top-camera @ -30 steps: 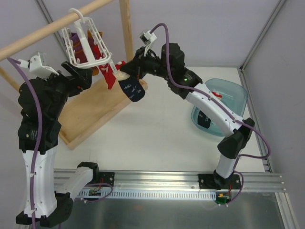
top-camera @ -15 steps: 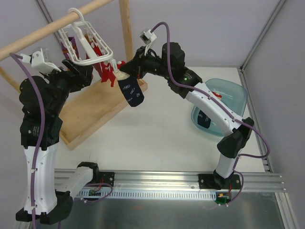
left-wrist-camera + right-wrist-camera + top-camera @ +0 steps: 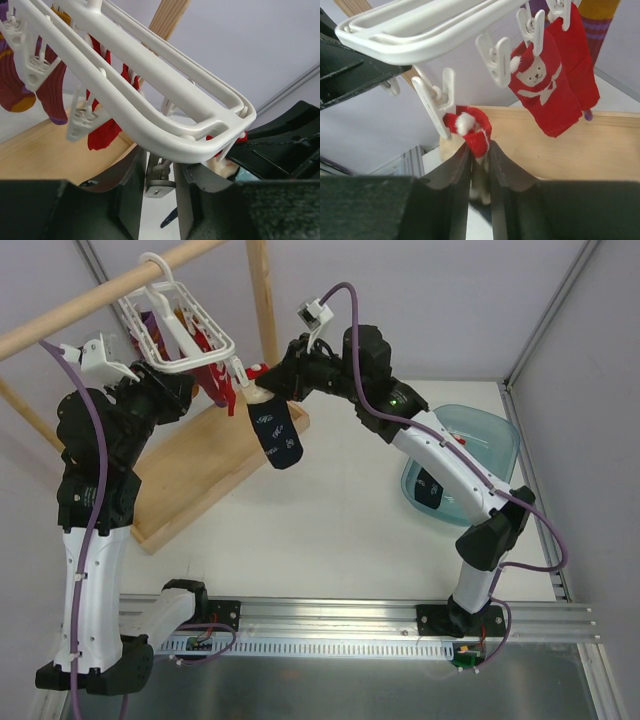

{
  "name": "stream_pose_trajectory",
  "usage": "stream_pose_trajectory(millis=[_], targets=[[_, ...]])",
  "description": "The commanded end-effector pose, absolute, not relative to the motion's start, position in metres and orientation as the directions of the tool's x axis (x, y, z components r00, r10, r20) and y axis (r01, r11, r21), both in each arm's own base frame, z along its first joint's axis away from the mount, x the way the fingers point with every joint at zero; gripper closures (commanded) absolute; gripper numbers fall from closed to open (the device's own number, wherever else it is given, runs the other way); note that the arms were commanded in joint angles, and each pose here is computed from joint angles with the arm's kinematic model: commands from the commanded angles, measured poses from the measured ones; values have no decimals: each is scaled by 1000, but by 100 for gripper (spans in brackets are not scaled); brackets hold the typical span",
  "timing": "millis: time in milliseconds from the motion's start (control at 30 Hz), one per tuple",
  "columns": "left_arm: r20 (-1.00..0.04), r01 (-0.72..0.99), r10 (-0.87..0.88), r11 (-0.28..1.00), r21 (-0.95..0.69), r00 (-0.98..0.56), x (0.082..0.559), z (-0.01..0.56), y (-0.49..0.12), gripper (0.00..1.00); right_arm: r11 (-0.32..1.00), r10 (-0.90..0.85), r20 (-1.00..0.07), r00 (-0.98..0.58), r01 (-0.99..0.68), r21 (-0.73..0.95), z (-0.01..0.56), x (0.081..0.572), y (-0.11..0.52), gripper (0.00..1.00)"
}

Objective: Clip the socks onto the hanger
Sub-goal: Clamp the sock onto the hanger.

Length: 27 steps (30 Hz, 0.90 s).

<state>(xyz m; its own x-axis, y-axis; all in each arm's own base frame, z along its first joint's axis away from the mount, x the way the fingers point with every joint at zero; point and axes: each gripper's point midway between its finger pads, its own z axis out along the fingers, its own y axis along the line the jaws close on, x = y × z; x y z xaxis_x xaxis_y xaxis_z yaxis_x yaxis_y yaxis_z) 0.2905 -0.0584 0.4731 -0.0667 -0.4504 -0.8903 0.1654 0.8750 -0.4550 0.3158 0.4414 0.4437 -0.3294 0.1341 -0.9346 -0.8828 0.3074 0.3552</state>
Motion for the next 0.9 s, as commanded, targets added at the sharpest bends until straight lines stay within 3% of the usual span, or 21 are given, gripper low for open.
stream_pose_trajectory(millis=[0,33,67,167,433,867], targets=[[-867,211,-496,853,-477,45,287,503,-56,73,354,168,-955,-244,-889,289,488,310,417,77],[-865,215,-500,850,-480,45,286,504,-56,76,364,161,-959,-235,-889,279,489,309,413,72],[-862,221,-506,846,-486,42,286,504,-58,76,374,156,-964,-218,-890,261,493,308,409,62],[-853,230,-521,834,-502,31,286,504,-60,79,410,149,-972,-183,-882,230,504,300,393,55],[-812,247,-584,790,-561,22,280,511,-64,84,347,98,-994,-55,-934,86,514,245,417,50],[-764,302,-644,724,-620,-23,262,519,-76,87,297,170,-982,77,-955,-23,530,222,473,48]])
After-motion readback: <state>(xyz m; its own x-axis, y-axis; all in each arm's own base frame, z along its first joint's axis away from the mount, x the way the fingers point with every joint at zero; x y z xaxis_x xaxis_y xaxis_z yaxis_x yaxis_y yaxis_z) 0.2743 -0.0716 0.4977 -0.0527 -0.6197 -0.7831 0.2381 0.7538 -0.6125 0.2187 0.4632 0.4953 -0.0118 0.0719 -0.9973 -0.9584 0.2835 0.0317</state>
